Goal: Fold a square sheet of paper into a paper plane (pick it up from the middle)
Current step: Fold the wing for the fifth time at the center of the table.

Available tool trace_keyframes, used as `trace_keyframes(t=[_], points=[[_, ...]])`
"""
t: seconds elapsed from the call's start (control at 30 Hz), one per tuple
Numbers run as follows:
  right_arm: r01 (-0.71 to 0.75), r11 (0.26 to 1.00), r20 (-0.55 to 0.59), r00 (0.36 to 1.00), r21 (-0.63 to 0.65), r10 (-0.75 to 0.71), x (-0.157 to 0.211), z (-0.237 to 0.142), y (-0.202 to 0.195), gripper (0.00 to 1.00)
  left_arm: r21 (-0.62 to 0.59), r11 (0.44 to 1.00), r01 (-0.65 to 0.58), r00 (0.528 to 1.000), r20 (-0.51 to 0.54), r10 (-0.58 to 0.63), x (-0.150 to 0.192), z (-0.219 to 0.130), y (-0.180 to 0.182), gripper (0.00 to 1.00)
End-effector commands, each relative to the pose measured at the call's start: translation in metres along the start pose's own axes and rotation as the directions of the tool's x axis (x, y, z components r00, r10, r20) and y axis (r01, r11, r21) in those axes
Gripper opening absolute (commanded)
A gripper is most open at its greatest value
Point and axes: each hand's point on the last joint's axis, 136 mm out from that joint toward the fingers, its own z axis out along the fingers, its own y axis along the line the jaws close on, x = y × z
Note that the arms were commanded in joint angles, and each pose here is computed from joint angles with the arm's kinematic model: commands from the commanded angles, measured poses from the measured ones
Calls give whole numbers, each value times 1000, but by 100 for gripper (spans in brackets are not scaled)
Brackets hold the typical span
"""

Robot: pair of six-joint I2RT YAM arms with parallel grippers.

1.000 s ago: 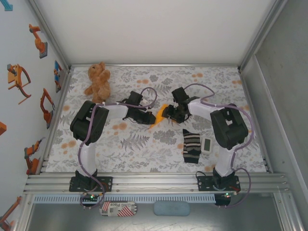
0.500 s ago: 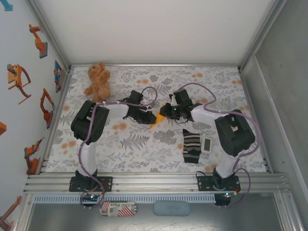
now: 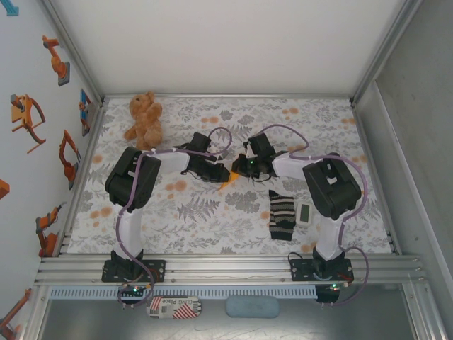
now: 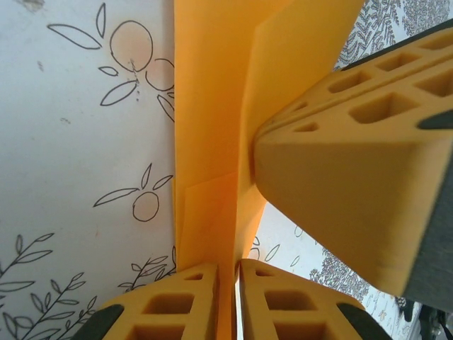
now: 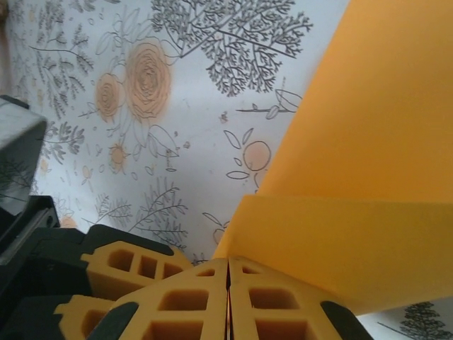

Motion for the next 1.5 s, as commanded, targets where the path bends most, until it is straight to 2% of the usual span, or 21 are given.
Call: trace_keyframes(t=[0.0, 0.3, 0.6, 0.87, 1.47], points=[[-3, 1000, 7, 1000, 21, 3, -5, 4, -2, 8, -91, 992, 93, 988, -118, -104, 37, 14, 30, 15], [-4, 1000, -6, 1000, 13, 4, -4, 9, -3, 8, -96, 990, 99, 986, -121, -110, 39, 14, 31, 15], [50, 998, 65, 997, -50, -46, -13, -27, 21, 10, -108, 989, 103, 986, -121, -116, 39, 14, 34, 14], [13, 1000, 6, 1000, -28, -13, 1, -12, 3, 10, -108, 988, 108, 985, -123, -121, 39, 16, 34, 14], [-50, 995, -22, 998, 82, 52, 7, 5, -27, 10, -102, 989, 110, 984, -130, -123, 38, 15, 32, 15]])
